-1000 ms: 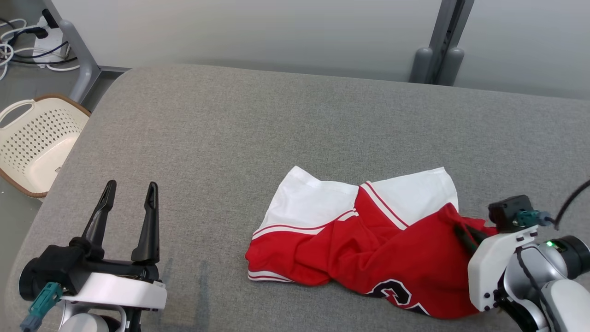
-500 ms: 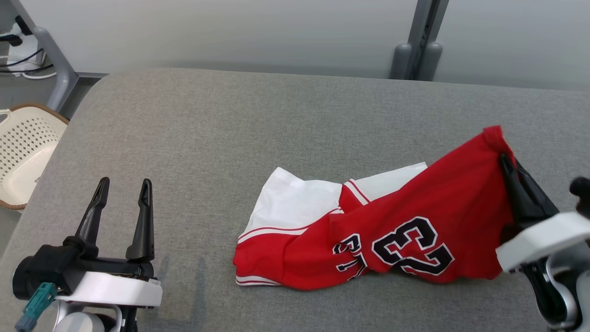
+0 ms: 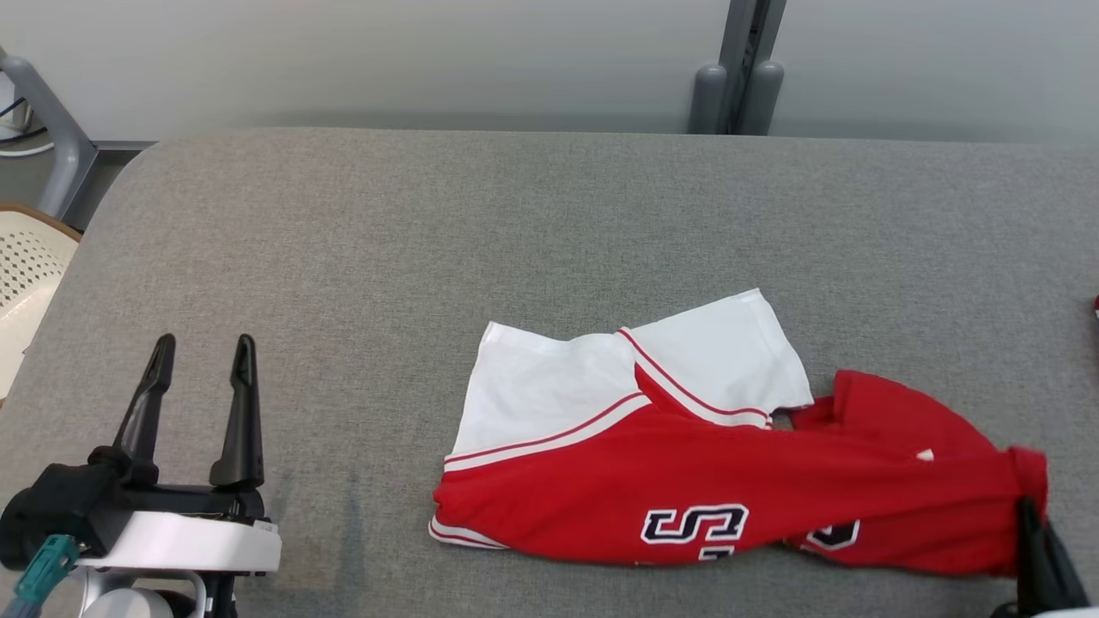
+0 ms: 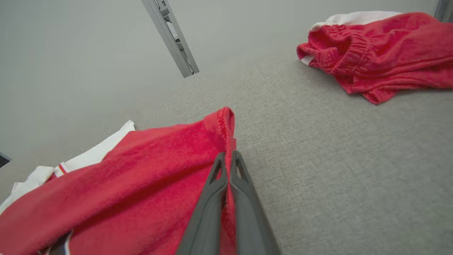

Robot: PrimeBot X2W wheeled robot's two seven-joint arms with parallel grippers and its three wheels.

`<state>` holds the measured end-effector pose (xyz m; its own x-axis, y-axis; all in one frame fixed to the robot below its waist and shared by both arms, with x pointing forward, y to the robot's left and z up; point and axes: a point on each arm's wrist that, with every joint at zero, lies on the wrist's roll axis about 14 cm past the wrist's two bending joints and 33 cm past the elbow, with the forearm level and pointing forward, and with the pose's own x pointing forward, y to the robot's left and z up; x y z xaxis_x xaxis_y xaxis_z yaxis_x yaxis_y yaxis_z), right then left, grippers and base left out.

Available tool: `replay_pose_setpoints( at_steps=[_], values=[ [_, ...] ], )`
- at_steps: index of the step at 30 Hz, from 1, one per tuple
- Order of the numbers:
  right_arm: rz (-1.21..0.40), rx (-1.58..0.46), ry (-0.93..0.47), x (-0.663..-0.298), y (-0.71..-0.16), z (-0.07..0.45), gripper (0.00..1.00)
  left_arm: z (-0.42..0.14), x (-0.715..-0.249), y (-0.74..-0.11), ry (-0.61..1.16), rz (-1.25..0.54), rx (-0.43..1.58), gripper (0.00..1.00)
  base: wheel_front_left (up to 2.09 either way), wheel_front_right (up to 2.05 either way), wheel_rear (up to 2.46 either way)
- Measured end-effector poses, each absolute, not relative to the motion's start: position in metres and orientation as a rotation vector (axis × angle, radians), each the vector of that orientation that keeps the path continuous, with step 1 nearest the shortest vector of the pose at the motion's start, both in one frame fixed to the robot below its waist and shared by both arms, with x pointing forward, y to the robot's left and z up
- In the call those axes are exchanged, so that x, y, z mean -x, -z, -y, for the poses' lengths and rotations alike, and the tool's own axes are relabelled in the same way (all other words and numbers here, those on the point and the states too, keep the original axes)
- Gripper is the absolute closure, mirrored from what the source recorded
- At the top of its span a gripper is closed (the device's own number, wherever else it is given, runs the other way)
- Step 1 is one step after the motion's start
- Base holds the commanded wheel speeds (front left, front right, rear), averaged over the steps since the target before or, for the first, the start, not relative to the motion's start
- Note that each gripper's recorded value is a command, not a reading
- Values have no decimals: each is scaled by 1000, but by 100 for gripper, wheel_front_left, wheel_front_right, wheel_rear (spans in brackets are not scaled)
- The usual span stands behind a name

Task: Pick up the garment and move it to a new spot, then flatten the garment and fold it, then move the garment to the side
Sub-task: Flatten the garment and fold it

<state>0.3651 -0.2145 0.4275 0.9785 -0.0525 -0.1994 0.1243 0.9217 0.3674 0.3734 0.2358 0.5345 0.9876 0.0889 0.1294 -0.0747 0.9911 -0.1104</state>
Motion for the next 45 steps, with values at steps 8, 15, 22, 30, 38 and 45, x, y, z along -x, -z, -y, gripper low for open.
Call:
replay_pose_setpoints(
  at_steps=[8, 15, 22, 30, 38, 45],
  values=[
    [-334, -453, 114, -339, -375, 202, 93, -238, -374, -534, -92, 135, 111, 0, 0, 0, 0],
    [-258, -428, 83, -353, -394, 204, 0, -236, -374, -532, -96, 128, 120, 0, 0, 0, 0],
    [-96, -301, 24, -370, -445, 208, 0, -234, -370, -529, -97, 118, 124, 0, 0, 0, 0],
    [-32, -148, -103, -381, -494, 180, 0, -228, -358, -527, -90, 106, 128, 0, 0, 0, 0],
    [-52, -113, -149, -363, -502, 159, 0, -225, -342, -523, -90, 89, 129, 0, 0, 0, 0],
    [-60, -117, -144, -357, -503, 159, 0, -222, -339, -521, -78, 71, 127, 0, 0, 0, 0]
  ],
)
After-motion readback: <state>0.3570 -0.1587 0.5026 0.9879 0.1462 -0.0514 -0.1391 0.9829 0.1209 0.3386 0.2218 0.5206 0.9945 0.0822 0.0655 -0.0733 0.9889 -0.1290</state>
